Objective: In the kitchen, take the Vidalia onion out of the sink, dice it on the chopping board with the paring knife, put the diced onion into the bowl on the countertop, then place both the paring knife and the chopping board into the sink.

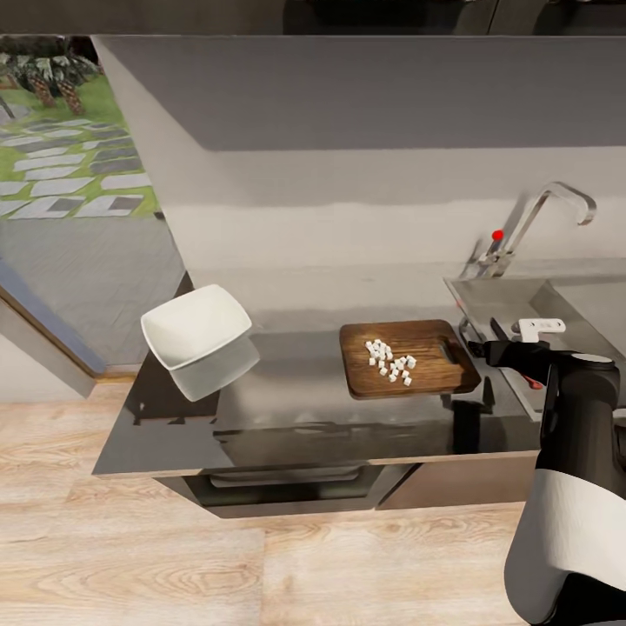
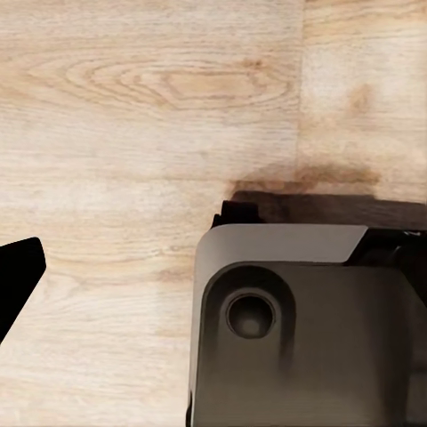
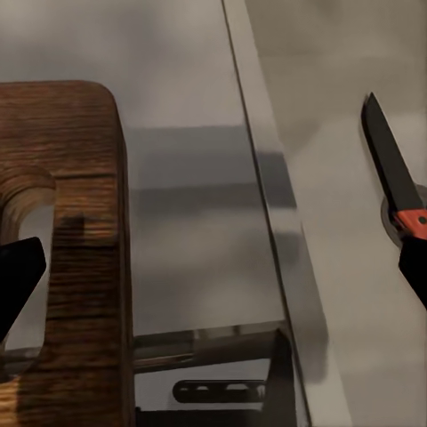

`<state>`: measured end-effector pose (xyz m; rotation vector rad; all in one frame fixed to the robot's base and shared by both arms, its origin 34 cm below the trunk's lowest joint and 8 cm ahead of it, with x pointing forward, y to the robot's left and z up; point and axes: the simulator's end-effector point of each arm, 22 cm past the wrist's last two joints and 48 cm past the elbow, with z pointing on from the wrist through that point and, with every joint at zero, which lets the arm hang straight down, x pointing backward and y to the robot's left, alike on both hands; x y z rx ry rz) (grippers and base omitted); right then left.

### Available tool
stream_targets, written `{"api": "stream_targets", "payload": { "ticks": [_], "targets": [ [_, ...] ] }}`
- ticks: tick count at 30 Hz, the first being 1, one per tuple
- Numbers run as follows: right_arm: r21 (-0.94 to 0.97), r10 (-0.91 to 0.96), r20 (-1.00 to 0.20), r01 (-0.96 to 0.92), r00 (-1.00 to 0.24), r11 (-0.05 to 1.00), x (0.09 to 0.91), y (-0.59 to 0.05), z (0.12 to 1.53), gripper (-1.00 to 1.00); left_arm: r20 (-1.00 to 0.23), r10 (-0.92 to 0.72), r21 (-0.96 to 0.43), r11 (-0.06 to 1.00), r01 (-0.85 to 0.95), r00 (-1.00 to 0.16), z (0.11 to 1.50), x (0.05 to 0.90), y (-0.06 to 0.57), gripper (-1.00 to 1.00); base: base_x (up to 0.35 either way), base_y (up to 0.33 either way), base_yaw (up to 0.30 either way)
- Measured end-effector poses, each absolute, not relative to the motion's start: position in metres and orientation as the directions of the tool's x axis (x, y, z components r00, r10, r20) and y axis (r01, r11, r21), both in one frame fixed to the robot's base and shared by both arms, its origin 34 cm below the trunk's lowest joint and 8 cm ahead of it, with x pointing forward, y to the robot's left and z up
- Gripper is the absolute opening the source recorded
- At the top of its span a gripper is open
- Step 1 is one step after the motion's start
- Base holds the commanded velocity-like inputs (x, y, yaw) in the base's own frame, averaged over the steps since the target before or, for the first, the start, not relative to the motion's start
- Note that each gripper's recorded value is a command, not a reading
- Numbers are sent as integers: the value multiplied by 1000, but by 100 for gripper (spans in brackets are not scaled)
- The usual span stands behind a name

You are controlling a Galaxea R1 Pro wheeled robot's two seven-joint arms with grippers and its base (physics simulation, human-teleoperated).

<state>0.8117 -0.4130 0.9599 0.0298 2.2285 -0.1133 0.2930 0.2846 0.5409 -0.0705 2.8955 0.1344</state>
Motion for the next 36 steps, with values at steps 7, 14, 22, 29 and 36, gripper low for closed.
{"api": "stream_targets", "payload": {
  "ticks": [7,14,22,29,36],
  "targets": [
    [-73,-23,-789,57,-614,996,814,-411,952,100,-242,-37,85,995,-59,-970,533,295,285,100,0,0,0],
    [-85,-52,-787,25,-614,996,819,-400,951,100,-243,-37,84,995,-59,-969,531,296,284,100,0,0,0],
    [-76,-50,-788,17,-614,997,820,-392,949,100,-243,-37,84,995,-59,-969,531,296,284,100,0,0,0],
    [-76,-49,-788,18,-614,997,819,-392,949,100,-243,-37,84,995,-59,-969,531,296,284,100,0,0,0],
    [-76,-49,-788,18,-614,997,820,-392,946,100,-242,-37,84,995,-59,-970,528,296,284,100,0,0,0]
  ]
}}
